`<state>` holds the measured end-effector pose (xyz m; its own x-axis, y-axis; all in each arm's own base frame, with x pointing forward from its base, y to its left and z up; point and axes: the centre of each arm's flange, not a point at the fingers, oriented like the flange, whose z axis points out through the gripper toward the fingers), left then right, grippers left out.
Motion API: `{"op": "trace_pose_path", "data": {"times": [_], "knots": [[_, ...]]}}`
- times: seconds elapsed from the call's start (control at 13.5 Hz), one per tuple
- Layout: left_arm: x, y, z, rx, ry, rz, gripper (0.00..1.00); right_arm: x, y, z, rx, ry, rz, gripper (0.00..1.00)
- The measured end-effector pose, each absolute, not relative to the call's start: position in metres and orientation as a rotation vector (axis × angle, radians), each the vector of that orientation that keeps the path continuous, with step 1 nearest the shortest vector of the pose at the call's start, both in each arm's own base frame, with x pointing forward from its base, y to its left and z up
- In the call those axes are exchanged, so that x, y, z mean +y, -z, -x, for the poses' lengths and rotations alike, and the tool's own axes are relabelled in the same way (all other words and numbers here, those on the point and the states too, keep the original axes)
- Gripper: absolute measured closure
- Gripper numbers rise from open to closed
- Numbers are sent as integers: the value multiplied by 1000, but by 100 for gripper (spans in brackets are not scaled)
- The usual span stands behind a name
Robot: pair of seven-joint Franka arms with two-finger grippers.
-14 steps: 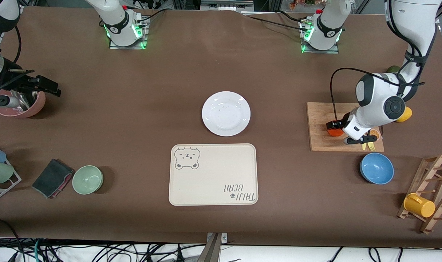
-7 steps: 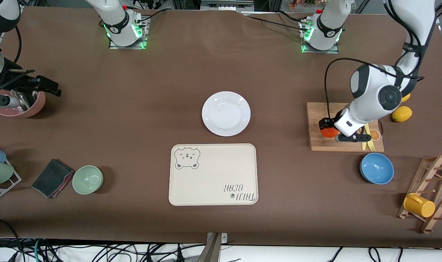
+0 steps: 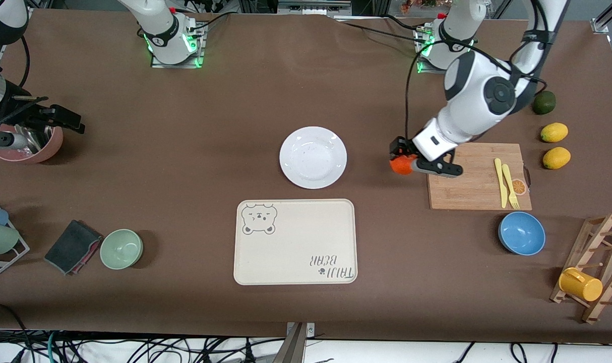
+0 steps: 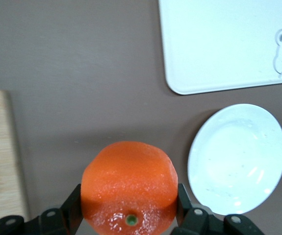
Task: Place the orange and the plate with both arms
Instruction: 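Carry the orange with the left gripper and lower it onto the white plate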
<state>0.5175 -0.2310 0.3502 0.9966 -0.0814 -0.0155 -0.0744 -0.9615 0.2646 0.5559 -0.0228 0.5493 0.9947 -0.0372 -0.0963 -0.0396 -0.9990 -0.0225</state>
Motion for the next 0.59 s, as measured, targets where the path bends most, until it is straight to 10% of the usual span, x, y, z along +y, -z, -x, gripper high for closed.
{"op": "trace_pose_path", "data": {"times": [0.59], "knots": [[-385, -291, -478, -32, 138, -2870, 25, -23, -549, -556, 60, -150, 3113, 0]]}}
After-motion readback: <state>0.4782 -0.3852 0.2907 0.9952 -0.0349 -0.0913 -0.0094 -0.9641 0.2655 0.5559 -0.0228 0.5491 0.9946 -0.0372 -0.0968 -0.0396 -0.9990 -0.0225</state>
